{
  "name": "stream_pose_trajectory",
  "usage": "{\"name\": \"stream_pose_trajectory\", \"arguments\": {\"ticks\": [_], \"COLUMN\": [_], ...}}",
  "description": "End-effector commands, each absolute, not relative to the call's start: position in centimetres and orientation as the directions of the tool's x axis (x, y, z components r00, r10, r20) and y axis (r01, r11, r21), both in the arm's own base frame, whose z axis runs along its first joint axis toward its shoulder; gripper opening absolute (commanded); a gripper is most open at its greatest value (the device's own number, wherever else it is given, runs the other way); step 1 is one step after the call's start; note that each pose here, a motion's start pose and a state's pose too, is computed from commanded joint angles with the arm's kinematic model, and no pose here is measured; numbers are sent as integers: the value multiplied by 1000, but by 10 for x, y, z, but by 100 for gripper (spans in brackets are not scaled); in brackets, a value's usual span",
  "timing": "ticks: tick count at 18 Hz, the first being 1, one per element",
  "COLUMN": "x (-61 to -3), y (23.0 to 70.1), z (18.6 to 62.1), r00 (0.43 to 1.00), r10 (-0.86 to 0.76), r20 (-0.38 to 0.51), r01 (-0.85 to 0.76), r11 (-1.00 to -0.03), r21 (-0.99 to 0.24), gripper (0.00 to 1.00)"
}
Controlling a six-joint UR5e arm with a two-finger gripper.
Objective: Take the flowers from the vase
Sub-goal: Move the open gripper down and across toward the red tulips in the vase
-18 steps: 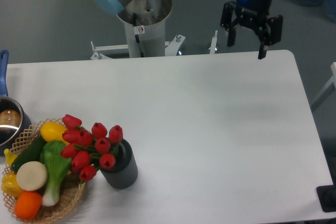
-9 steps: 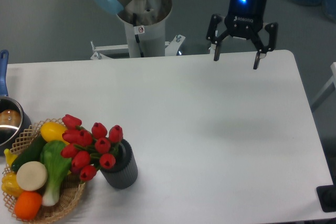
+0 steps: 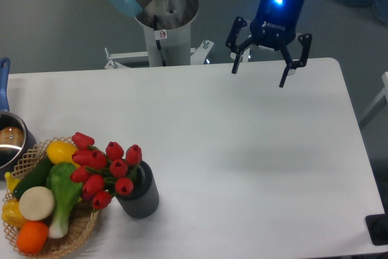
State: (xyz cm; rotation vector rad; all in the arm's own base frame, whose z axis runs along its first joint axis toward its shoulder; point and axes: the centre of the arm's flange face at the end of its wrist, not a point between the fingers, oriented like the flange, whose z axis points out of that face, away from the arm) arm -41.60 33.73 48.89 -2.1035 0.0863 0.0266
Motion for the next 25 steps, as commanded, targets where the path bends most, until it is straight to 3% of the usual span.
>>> {"name": "stream_pose_trajectory", "arguments": {"ticks": [2, 8, 19, 25], "x": [-417, -416, -389, -372], "y": [342, 370, 419, 438], "z": [487, 459, 413, 370], "r00": [996, 979, 949, 932], "r10": [-79, -173, -308, -361], "r20": [-49, -105, -73, 18], "r01": [-79, -171, -201, -136], "r11": [-442, -421, -410, -396], "r21": [-894, -891, -889, -908], "gripper": [100, 100, 100, 100]}}
